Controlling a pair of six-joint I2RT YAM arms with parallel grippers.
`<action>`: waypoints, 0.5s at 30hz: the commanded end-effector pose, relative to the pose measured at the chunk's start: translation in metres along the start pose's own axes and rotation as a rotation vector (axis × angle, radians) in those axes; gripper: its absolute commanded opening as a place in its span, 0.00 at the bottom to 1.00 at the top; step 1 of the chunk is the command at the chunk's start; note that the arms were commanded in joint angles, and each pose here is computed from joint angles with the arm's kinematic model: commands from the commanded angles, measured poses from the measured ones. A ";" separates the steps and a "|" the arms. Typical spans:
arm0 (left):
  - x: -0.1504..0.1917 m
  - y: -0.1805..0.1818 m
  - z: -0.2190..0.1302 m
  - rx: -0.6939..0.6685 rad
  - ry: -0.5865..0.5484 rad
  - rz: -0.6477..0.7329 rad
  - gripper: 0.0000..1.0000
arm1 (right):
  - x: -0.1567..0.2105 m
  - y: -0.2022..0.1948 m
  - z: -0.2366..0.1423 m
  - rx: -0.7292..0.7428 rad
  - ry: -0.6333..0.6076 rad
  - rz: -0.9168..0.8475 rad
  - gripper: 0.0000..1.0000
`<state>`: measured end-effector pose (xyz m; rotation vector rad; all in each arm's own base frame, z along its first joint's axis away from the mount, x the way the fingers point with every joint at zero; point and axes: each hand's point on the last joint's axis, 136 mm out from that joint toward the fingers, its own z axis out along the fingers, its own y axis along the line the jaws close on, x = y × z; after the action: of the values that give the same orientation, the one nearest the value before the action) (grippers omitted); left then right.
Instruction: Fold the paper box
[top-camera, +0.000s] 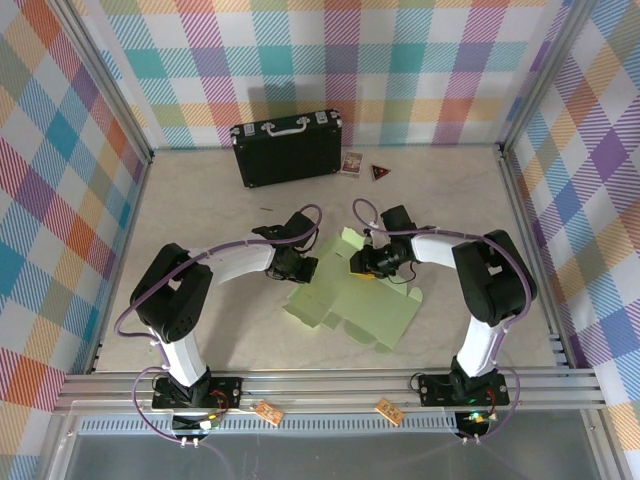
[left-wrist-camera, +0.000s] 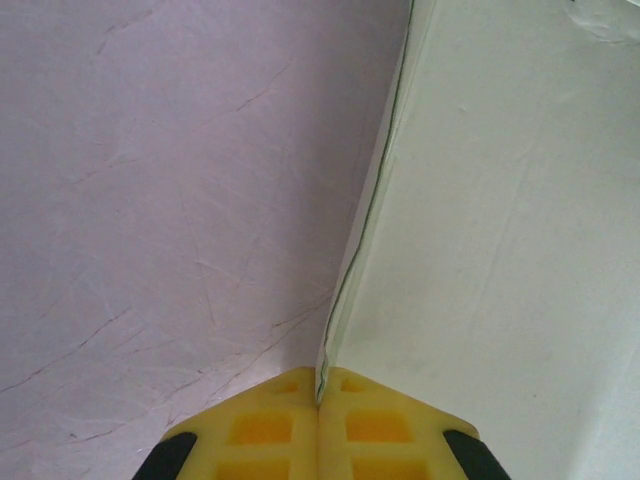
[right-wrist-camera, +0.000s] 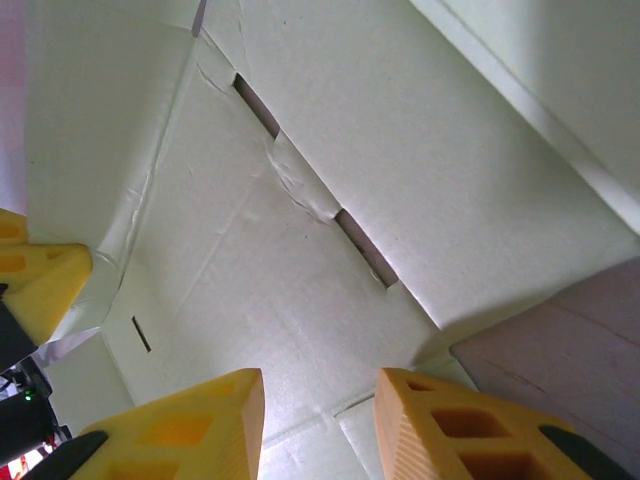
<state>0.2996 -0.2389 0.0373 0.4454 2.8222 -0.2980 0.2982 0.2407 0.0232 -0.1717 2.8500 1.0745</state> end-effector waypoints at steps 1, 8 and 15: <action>-0.002 0.013 -0.009 -0.045 -0.034 -0.049 0.00 | 0.053 -0.063 0.024 0.177 0.150 0.167 0.36; 0.001 0.030 -0.018 -0.051 -0.073 -0.126 0.00 | 0.046 -0.059 0.024 0.140 0.141 0.182 0.36; -0.001 0.045 -0.023 -0.055 -0.086 -0.193 0.00 | -0.018 0.024 -0.009 -0.051 0.020 -0.023 0.38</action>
<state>0.3009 -0.2138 0.0465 0.2774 2.8025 -0.3381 0.3090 0.2545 0.0352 -0.1799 2.8140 1.1879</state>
